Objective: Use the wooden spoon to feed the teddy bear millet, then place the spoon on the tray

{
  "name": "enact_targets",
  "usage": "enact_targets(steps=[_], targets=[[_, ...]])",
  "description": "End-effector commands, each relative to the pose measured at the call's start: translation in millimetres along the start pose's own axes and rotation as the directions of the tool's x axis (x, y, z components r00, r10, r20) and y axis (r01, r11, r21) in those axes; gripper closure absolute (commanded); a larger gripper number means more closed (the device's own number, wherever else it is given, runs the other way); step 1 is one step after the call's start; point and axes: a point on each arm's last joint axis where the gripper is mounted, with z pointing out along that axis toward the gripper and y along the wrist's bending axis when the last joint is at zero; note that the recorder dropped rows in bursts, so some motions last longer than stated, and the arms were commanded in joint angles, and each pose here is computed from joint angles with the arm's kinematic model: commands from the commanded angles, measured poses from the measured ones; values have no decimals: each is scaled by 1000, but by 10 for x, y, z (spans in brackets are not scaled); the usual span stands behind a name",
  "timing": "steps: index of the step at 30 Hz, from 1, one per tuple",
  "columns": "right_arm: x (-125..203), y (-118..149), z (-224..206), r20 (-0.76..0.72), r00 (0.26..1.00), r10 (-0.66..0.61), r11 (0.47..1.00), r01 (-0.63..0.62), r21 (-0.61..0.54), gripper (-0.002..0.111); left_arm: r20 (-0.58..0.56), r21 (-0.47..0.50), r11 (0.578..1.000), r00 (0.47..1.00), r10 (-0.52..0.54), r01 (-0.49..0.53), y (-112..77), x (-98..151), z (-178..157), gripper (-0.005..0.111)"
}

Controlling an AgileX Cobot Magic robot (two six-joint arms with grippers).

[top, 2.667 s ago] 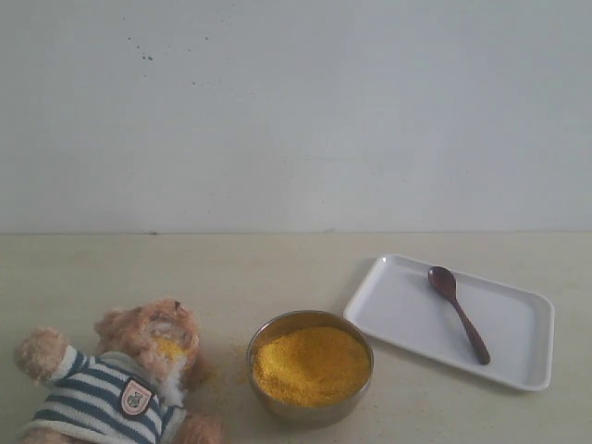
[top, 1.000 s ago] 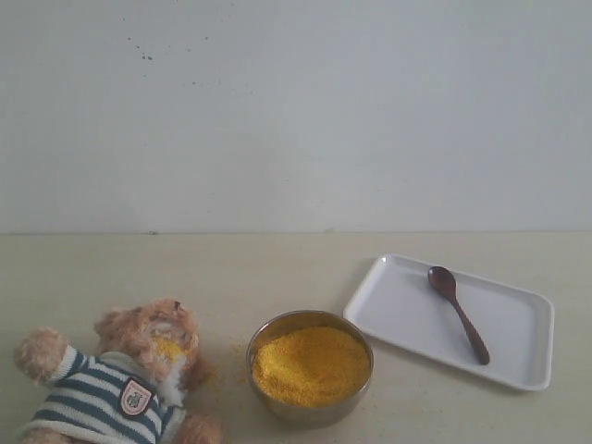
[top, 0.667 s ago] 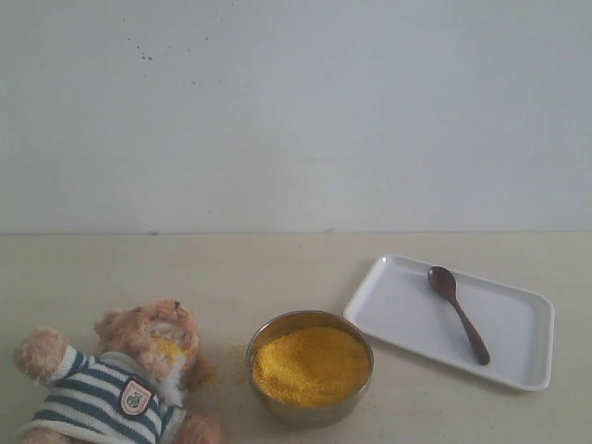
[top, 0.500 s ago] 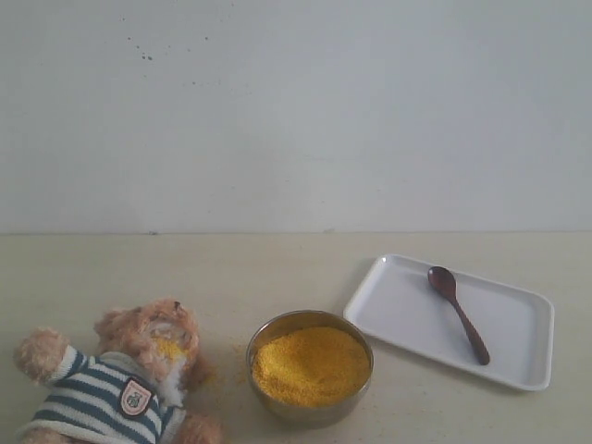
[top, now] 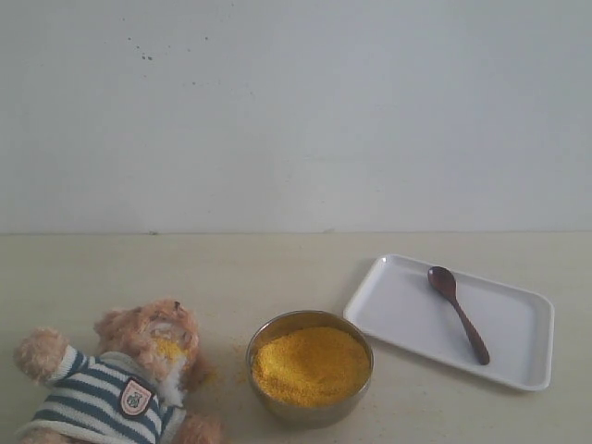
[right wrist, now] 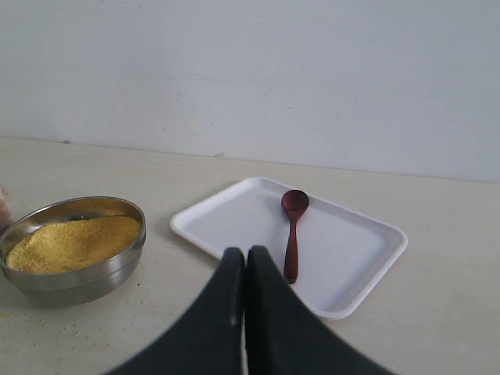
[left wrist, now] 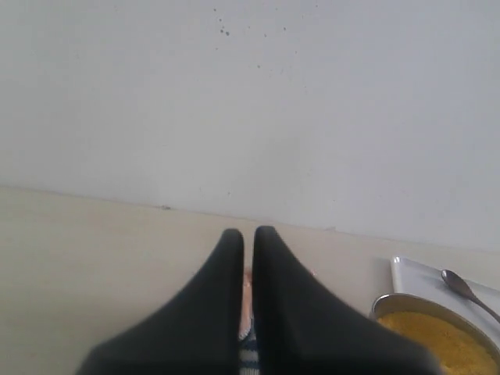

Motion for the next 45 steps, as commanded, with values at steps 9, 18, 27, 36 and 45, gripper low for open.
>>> enact_targets(steps=[9,18,27,36,45], targets=[[-6,-3,-5,8,1000,-4,1000,3,4,108,-14,4,999,999,34,-34,2,21,-2,103],[-6,-3,-5,8,1000,-4,1000,3,4,108,-301,-4,999,953,32,-35,18,282,-44,103],[-6,-3,-5,8,1000,-4,1000,3,4,108,-300,-4,999,953,32,-35,17,281,-44,103],[-6,-3,-5,8,1000,-4,1000,3,4,108,-298,-3,999,954,32,-35,17,279,-43,103],[-6,-3,-5,8,1000,-4,1000,3,4,108,-298,-3,999,954,32,-35,17,279,-43,103]])
